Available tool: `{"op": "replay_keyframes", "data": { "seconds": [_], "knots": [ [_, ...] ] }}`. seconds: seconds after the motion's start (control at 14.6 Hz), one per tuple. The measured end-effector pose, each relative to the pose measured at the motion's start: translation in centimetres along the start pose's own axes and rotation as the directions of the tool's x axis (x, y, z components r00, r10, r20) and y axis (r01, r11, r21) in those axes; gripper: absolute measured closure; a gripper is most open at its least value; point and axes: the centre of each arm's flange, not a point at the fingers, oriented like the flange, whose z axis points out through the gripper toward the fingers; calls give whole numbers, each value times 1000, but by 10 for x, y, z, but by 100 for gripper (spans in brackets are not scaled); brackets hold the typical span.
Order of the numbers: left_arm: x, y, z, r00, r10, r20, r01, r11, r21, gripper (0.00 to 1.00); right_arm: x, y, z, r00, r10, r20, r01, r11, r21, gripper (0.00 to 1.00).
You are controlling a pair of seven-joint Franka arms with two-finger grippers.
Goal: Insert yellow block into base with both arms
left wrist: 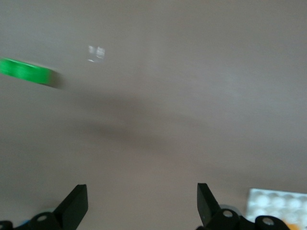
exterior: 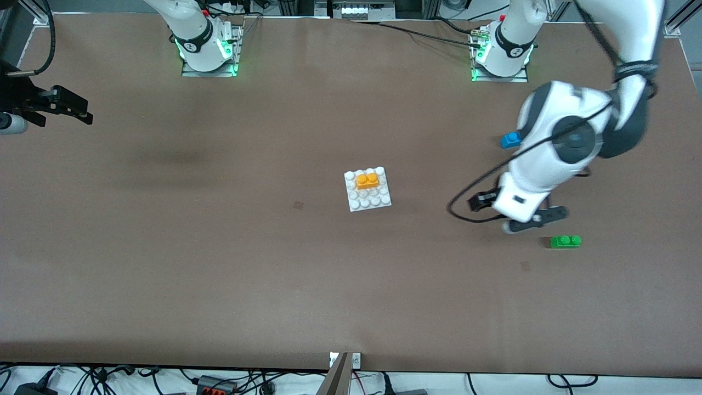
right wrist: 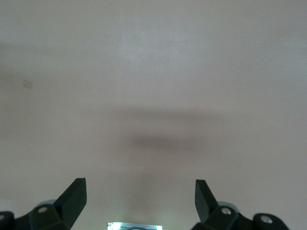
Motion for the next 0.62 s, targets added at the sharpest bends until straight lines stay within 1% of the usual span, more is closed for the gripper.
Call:
{"op": "replay_keyframes", "data": {
  "seconds": [0.21,0.41,0.55,0.62],
  "knots": [
    [7,-58,-39,1000,22,4,-22,1000,5,0,0,0,0,1000,0,0,0,1000,0,0],
    [11,-115,-79,997,77,-25,-77,997,-5,0,0,0,0,1000,0,0,0,1000,0,0],
    [1,-137,-101,996,85,-4,-85,996,-24,0,0,0,0,1000,0,0,0,1000,0,0],
    [-6,-138,-112,996,92,7,-92,995,-28,0,0,0,0,1000,0,0,0,1000,0,0]
  ]
}}
